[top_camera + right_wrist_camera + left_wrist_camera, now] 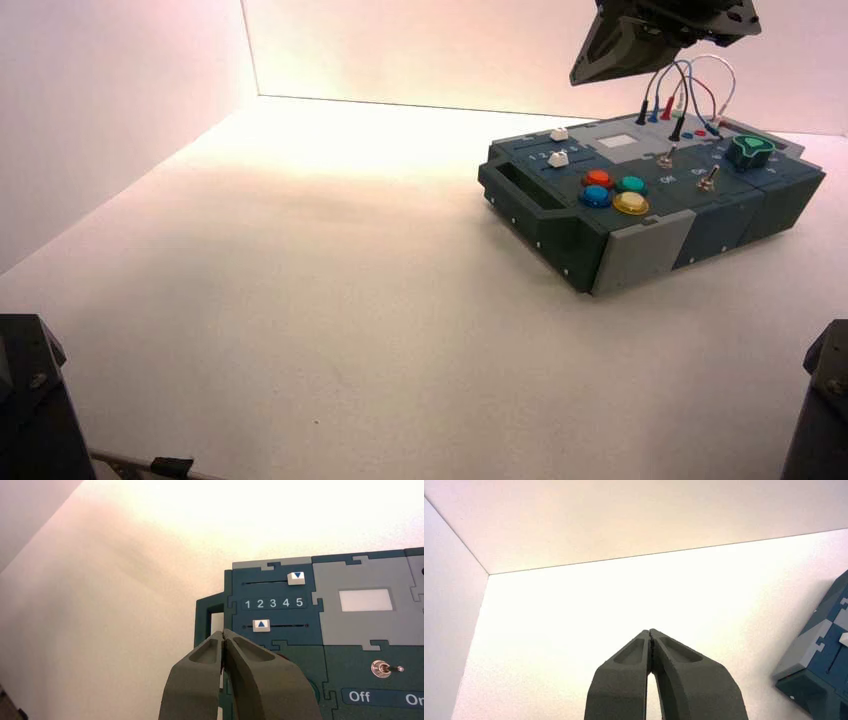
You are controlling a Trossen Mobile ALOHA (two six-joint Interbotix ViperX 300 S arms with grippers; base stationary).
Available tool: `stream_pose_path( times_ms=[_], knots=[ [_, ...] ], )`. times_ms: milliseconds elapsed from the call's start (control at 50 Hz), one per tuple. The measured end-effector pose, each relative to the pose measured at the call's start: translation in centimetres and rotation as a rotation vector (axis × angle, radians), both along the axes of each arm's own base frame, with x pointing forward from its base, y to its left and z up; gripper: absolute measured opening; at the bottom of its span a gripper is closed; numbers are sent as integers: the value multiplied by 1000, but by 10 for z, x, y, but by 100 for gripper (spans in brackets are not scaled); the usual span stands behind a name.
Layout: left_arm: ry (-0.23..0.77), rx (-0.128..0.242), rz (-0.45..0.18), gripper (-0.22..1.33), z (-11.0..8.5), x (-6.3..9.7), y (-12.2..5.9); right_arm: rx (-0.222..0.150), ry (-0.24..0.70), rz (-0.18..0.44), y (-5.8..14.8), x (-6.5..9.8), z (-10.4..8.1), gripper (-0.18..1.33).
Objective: Push the yellow button with the right gripper.
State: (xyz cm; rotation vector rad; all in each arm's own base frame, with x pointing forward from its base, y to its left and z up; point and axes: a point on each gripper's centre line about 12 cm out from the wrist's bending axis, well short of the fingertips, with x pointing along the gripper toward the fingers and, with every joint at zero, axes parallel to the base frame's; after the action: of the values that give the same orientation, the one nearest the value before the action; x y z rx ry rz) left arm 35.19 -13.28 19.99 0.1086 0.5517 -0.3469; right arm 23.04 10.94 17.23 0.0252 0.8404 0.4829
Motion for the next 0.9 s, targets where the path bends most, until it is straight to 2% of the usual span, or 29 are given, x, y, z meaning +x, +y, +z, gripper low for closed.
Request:
stream_pose_path(
  times_ms=[300,480,560,760,900],
  knots=[
    [-12,-3,-1,-16,5,-4,2,1,7,7,-3,-2,3,-14],
    [-15,-4,-1,-16,6,-5,2,11,50,-42,-21,-2,1,-14],
    [-13,-4,1,-16,6,-6,3,16,76,-57,-28,-8,-1,-14],
    [-9,-2,0,-16,4,-9,4,32,48,-62,-34,-19,7,-14],
    [-20,-8,1,-16,9,-12,5,63,33,-83,-38,-32,12,-14]
  ],
)
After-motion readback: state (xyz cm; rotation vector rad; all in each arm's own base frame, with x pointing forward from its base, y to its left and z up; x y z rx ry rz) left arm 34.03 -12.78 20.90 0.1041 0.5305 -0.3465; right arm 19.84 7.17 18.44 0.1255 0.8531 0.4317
